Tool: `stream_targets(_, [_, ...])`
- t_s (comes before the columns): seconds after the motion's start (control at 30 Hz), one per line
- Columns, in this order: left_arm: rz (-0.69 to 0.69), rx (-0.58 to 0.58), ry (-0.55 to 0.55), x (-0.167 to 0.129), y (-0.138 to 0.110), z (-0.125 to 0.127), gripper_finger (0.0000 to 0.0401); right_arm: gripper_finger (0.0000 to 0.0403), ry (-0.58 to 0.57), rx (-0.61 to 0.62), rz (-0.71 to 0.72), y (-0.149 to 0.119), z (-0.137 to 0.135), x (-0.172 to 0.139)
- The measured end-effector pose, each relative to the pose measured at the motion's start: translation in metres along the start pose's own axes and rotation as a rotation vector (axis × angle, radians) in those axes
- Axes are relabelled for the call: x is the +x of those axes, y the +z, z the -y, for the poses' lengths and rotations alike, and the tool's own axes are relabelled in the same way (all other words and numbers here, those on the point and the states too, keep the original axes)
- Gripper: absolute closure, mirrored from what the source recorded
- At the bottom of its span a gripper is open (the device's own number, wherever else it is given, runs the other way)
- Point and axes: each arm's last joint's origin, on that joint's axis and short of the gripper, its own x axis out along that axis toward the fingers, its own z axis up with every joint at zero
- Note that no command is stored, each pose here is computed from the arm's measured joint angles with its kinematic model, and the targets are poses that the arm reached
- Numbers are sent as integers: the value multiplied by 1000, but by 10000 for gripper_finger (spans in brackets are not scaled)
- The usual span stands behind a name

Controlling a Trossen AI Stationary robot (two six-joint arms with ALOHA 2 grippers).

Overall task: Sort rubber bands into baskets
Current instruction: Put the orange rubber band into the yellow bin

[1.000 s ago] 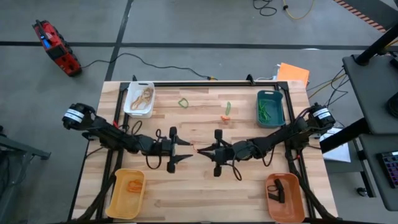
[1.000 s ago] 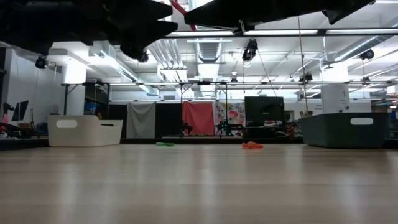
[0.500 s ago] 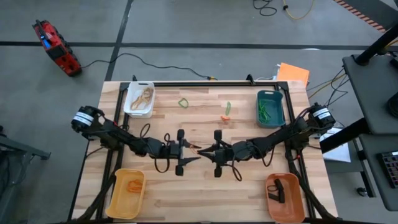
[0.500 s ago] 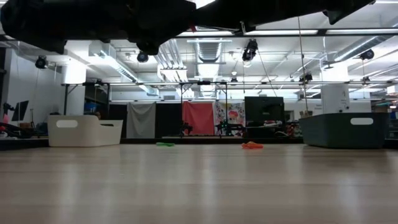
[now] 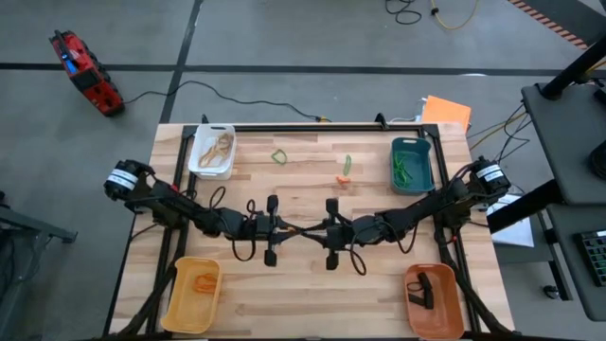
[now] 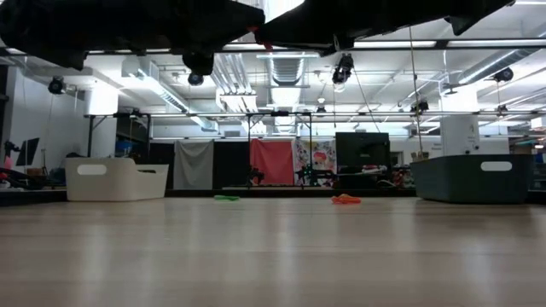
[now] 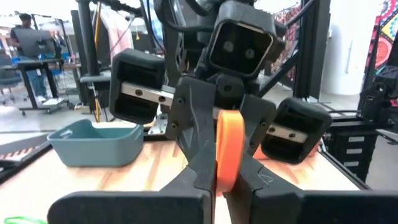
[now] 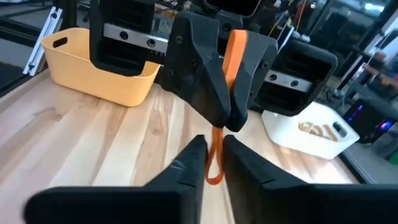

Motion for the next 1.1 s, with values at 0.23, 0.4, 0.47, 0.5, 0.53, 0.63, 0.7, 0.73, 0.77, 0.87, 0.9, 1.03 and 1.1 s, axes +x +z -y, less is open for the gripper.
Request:
stream_targets(0.23, [-26,-44,-1,-2,2,0,400,271,6,78,-29,-3,-1,0])
stream_targets(0.4, [-103,-74,-18,-8,5,3,401,209,17,70,-75,-4,0,-3])
stream_targets(0.47, [-174,-106,-34,-14,5,7,401,192,25,73,-118,-6,1,-6])
stream_targets(0.5, [-207,-130,-41,-18,7,9,401,185,27,78,-131,-6,1,-7])
stream_targets(0.53, [-236,-158,-49,-23,9,11,401,178,28,79,-151,-7,2,-8])
stream_targets(0.63, [-324,-249,-75,-39,16,20,401,162,24,70,-182,-10,6,-8])
stream_targets(0.7, [-406,-338,-76,-51,22,24,401,154,12,68,-185,-11,10,-6])
stream_targets(0.73, [-446,-387,-69,-58,26,27,401,151,7,69,-186,-12,11,-6])
stream_targets(0.77, [-489,-424,-52,-65,31,31,401,148,2,77,-189,-12,13,-5])
stream_targets(0.87, [-599,-475,5,-82,50,43,401,141,-8,83,-200,-14,17,-4])
stream_targets(0.9, [-645,-479,22,-88,58,46,401,140,-11,82,-201,-14,18,-4])
stream_targets(1.03, [-805,-468,17,-110,92,62,401,135,-26,83,-211,-17,24,-2])
stream_targets(1.1, [-862,-437,14,-119,107,70,401,136,-33,83,-219,-18,26,-2])
